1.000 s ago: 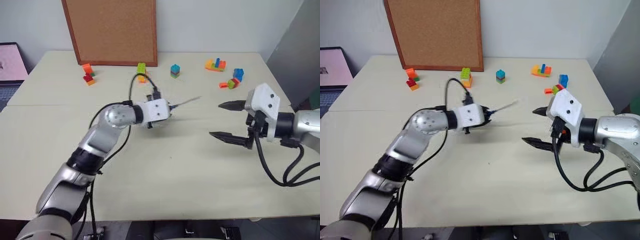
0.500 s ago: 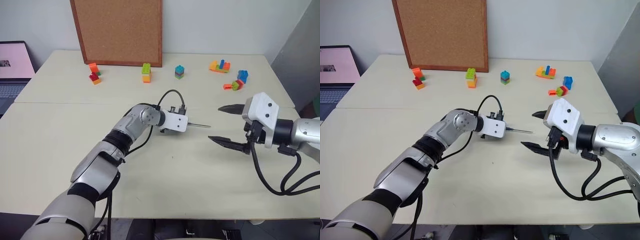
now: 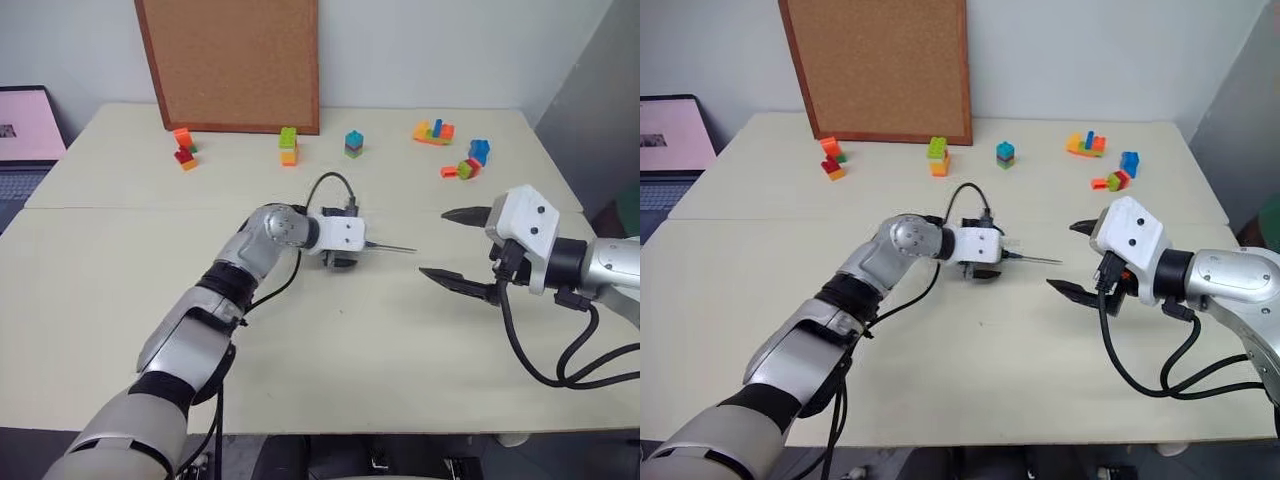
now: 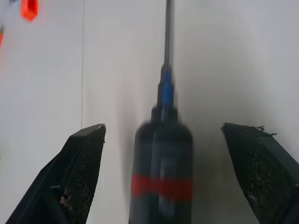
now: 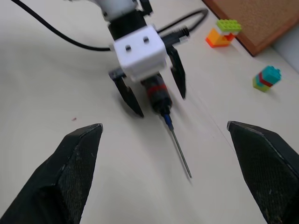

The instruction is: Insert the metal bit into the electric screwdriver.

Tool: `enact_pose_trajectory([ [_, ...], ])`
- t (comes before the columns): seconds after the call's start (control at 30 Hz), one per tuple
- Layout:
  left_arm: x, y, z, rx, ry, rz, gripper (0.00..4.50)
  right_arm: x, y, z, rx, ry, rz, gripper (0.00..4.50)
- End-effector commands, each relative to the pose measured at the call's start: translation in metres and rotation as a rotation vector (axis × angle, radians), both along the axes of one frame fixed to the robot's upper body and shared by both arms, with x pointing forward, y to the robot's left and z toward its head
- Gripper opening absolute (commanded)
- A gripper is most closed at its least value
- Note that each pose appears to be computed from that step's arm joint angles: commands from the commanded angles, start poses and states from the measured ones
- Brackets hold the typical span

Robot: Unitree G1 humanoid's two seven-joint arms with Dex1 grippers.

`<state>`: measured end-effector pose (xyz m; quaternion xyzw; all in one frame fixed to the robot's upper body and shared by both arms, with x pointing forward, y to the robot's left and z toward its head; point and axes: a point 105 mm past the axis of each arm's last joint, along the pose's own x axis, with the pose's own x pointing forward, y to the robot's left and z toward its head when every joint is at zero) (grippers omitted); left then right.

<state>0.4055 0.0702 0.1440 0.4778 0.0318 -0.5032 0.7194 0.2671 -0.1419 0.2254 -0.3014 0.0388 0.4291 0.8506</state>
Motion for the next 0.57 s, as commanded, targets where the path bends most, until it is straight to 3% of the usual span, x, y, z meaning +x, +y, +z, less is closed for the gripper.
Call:
enact_pose_trajectory([
  [0.03,-0.008,0.027,0.05,-0.197,0.057,0.075,4.12,0.0,-0.009,0.007,-0.008,-0.053,-0.02,4.5],
  [0.13,-0.038,0.071,0.066,-0.308,0.165,0.129,4.12,-0.004,-0.02,0.001,-0.019,-0.039,-0.027,4.5],
  [0.27,-0.062,0.105,0.065,-0.334,0.221,0.222,4.12,-0.009,-0.032,-0.004,-0.032,-0.029,-0.016,4.5],
  [0.57,-0.077,0.153,0.044,-0.372,0.275,0.418,4.12,-0.007,-0.065,-0.011,-0.078,-0.008,-0.047,4.5],
])
